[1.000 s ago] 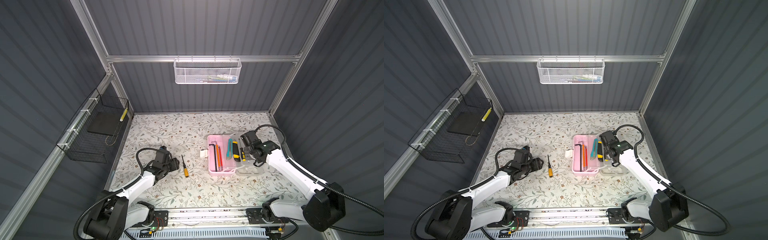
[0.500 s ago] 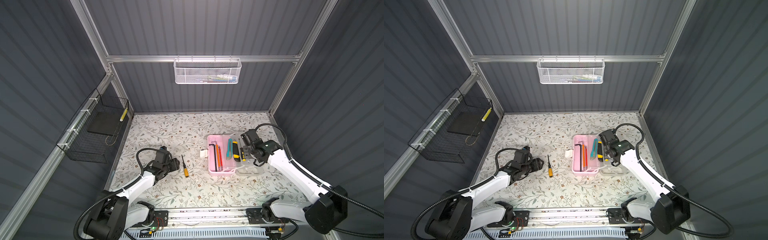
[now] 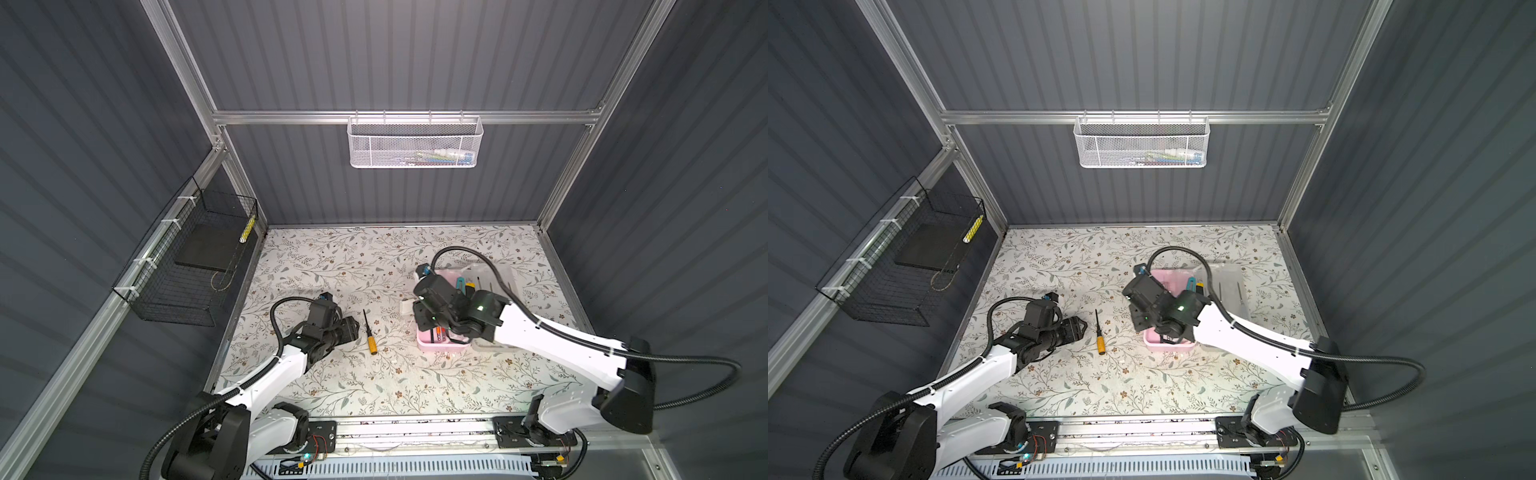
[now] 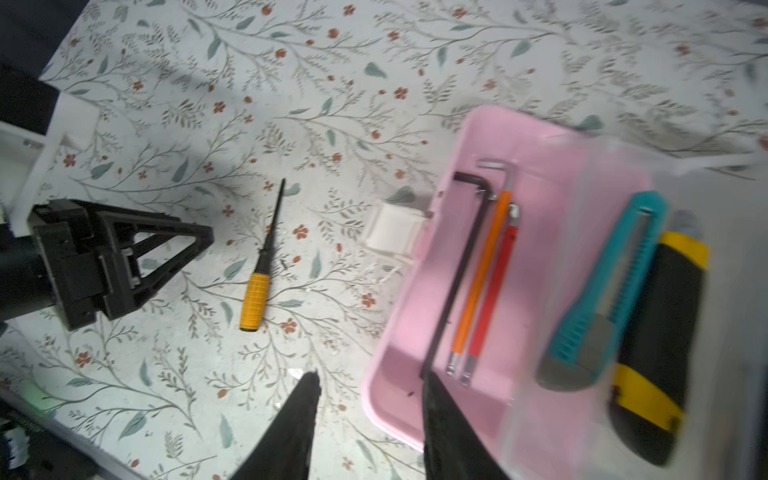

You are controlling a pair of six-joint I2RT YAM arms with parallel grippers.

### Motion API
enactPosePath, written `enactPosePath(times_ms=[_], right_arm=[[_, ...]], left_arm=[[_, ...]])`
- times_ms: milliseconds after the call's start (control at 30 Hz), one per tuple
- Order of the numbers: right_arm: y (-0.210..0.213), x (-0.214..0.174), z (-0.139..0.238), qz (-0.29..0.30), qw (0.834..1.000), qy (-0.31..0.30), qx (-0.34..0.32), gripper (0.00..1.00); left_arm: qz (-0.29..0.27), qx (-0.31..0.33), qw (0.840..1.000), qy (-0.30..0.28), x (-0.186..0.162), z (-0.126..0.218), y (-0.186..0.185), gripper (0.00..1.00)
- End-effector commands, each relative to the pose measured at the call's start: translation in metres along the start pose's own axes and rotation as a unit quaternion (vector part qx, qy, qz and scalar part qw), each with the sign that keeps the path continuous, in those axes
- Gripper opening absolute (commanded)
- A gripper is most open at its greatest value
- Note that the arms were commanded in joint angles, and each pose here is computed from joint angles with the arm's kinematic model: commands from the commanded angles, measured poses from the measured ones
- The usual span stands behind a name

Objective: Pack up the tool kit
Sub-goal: 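Move the right gripper across to the yellow-handled screwdriver and grasp it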

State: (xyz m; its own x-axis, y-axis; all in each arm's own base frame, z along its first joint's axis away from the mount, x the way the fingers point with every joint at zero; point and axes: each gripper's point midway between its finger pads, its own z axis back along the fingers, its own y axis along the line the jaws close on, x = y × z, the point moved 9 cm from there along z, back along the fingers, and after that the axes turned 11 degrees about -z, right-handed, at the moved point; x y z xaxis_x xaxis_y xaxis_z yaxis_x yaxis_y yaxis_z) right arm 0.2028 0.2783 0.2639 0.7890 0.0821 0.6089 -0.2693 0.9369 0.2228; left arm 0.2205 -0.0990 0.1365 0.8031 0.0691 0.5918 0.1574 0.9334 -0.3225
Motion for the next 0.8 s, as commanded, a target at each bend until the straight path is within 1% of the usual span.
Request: enactPosePath(times_ms=[0,67,200,300,433,600,767], right_arm=[[0.037,-0.009,-0.025,-0.002,0.998,0.034,0.049,0.40],[0.054,-0.020,-0.046,0.005,0.997,0.060,0.047,0.40],[0.076,-0.040,-0.086,0.008,0.993,0.107,0.047,0.41],[0.085,-0.052,-0.108,0.010,0.990,0.132,0.044,0.42],[0.090,-0.060,-0.127,0.009,0.988,0.150,0.042,0.42],[0.090,-0.066,-0.141,0.017,0.987,0.161,0.025,0.41],[0.087,-0.071,-0.154,0.031,0.986,0.166,-0.003,0.41]], left_arm=[[0.003,-0.032,0.999,-0.010,0.011,0.010,-0.008,0.67],[0.006,-0.054,0.998,-0.016,0.012,0.011,-0.012,0.67],[0.010,-0.052,0.998,-0.014,0.011,0.014,-0.009,0.67],[0.027,-0.056,0.998,-0.017,0.010,0.017,-0.001,0.68],[0.075,-0.071,0.995,-0.018,0.004,0.017,0.021,0.68],[0.133,-0.126,0.983,-0.023,0.000,0.015,0.039,0.68],[0.133,-0.121,0.983,-0.021,-0.001,0.013,0.043,0.68]])
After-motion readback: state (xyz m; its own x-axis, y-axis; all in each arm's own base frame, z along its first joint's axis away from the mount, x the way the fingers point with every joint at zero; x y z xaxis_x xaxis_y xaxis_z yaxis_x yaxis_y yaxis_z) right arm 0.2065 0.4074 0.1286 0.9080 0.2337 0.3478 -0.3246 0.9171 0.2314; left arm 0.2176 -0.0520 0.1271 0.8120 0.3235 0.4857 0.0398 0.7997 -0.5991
